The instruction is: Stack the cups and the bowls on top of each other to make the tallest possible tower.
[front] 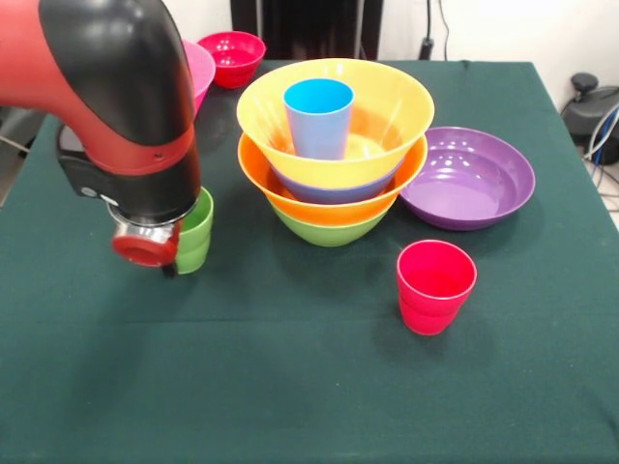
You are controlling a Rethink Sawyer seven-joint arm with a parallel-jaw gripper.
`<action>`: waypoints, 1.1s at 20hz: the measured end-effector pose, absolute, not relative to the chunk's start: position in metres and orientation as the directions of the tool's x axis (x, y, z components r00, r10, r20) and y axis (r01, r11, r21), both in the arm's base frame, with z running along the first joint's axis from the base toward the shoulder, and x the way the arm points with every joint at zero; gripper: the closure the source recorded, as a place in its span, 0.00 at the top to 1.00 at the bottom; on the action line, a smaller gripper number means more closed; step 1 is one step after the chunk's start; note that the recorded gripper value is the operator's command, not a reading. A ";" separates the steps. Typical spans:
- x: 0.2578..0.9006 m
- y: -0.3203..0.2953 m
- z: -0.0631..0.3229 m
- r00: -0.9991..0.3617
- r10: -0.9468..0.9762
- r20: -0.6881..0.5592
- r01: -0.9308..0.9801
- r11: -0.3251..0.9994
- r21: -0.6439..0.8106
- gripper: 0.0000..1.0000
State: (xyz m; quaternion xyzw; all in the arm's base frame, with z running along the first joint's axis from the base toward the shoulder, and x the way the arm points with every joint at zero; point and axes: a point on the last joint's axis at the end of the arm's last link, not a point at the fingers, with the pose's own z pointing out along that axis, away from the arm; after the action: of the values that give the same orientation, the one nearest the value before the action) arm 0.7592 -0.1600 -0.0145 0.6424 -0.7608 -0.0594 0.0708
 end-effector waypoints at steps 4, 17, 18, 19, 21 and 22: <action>0.768 -0.165 0.008 -0.172 -0.984 0.047 -0.966 0.178 0.186 0.00; 0.790 -0.150 0.113 -0.223 -0.973 -0.053 -0.960 0.210 0.186 0.00; 0.790 -0.147 0.118 -0.224 -0.972 -0.063 -0.960 0.209 0.187 0.00; 0.789 -0.141 0.125 -0.226 -0.971 -0.081 -0.960 0.207 0.190 0.00; 0.788 -0.126 0.141 -0.226 -0.967 -0.120 -0.960 0.199 0.197 0.00; 0.787 -0.122 0.145 -0.225 -0.966 -0.129 -0.960 0.197 0.200 0.00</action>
State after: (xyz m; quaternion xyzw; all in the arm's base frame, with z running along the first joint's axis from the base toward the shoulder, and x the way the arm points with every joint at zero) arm 0.7875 -0.1215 0.1453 0.6223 -0.7735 -0.1193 0.0124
